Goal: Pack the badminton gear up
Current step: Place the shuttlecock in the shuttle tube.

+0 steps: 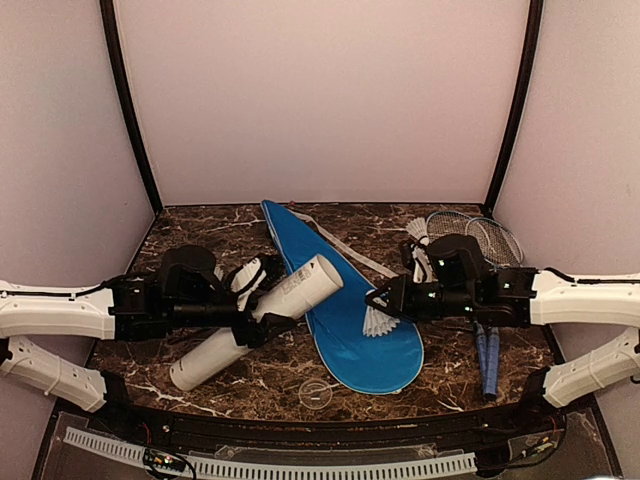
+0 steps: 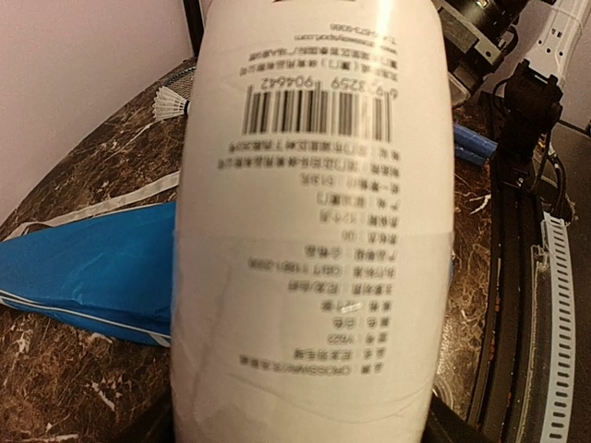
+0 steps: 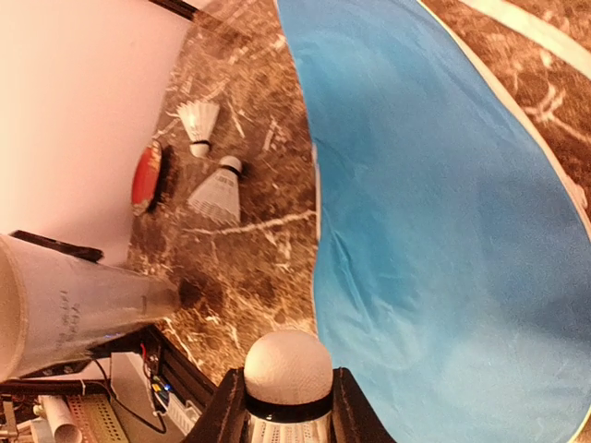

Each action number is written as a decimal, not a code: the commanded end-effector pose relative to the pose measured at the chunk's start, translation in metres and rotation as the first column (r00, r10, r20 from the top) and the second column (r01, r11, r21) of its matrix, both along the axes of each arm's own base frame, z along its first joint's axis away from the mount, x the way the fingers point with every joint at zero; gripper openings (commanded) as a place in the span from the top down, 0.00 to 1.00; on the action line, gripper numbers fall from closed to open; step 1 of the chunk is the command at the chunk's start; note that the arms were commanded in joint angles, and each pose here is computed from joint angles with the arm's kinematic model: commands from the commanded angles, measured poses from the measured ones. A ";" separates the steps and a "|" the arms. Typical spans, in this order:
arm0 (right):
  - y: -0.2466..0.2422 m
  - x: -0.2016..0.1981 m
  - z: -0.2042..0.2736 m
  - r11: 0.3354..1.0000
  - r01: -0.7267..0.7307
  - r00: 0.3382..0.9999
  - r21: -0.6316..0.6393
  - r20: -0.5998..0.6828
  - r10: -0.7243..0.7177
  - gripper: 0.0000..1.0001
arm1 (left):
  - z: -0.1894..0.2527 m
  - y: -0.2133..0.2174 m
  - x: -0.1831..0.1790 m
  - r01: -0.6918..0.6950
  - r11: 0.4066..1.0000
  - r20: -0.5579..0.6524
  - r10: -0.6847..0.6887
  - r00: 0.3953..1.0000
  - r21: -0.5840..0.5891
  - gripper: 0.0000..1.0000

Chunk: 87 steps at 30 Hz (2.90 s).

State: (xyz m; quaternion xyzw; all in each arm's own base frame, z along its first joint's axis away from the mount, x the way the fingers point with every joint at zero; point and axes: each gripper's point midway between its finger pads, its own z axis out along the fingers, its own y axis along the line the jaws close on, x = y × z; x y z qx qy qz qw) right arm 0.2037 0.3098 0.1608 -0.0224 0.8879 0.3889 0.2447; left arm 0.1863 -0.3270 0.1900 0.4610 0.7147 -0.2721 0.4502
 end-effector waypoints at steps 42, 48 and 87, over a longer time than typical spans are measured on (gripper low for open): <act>0.049 0.011 0.207 0.853 -0.242 0.852 0.462 0.522 -0.041 0.77 | 0.051 -0.048 -0.012 -0.009 0.961 -0.003 0.008 1.000 -0.275 0.31; 0.060 0.004 0.203 0.857 -0.267 0.843 0.440 0.538 -0.013 0.76 | 0.058 -0.049 -0.012 -0.017 0.947 -0.005 0.016 1.000 -0.321 0.31; 0.058 -0.005 0.192 0.887 -0.267 0.850 0.376 0.526 0.032 0.33 | 0.046 -0.046 -0.015 0.003 0.952 0.016 0.001 1.000 -0.307 0.39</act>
